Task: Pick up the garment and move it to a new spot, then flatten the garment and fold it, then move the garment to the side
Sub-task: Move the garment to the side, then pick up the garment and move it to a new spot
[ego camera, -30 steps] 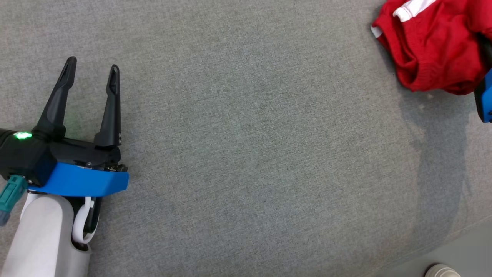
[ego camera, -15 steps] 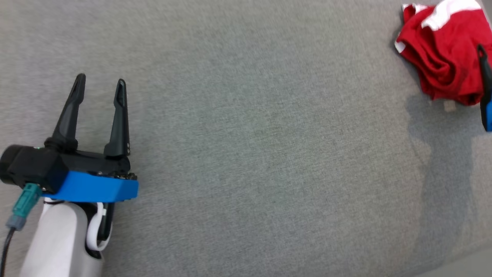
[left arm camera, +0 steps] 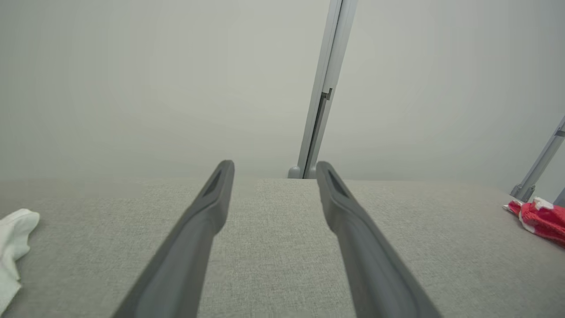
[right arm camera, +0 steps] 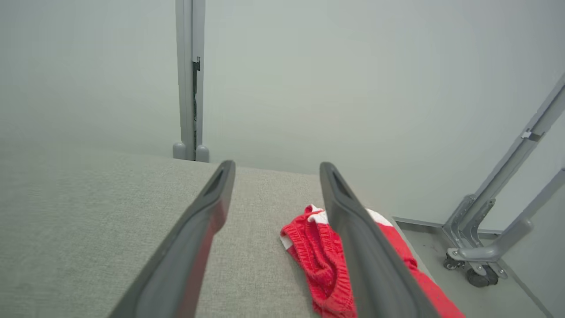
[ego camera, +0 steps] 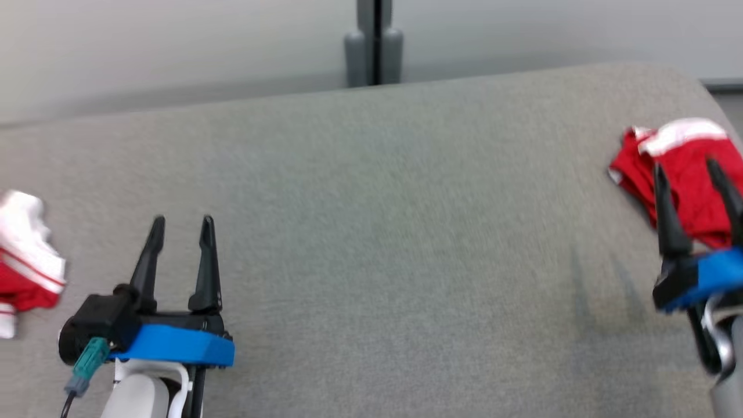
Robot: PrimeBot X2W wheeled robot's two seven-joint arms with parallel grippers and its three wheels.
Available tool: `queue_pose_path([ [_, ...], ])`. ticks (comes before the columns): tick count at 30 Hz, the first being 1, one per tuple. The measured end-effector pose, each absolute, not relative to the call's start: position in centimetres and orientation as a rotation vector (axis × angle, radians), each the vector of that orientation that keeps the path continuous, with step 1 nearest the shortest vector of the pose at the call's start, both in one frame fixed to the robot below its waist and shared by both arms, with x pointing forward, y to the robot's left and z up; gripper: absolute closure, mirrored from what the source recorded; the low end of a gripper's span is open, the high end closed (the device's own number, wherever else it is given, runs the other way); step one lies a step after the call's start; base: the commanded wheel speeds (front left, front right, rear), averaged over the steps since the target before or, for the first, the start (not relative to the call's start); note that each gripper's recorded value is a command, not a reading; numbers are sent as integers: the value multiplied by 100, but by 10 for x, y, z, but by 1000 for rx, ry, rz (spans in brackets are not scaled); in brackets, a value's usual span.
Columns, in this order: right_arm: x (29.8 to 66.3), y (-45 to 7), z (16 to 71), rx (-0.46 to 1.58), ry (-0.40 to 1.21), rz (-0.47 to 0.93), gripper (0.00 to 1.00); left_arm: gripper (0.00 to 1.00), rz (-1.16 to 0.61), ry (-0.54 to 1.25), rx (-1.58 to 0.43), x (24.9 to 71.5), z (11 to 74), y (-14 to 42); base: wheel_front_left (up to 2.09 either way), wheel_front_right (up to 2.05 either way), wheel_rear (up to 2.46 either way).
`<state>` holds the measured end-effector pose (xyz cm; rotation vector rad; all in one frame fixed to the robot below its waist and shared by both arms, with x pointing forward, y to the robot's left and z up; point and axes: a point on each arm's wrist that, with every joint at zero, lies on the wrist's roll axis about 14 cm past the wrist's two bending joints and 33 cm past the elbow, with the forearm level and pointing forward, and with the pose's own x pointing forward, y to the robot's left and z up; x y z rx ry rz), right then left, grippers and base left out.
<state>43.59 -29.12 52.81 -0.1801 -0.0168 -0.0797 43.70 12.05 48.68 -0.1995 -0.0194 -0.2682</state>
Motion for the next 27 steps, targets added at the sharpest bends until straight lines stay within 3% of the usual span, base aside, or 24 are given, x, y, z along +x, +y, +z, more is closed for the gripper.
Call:
queue_pose_path([
  [8, 393, -228, 539, 11, -79, -20, 0, 0, -181, -3, -190, 405, 484, 148, 0, 0, 0],
  [27, 373, -215, 522, 40, -28, 27, 0, 0, -89, 22, -193, 367, 475, 174, 0, 0, 0],
])
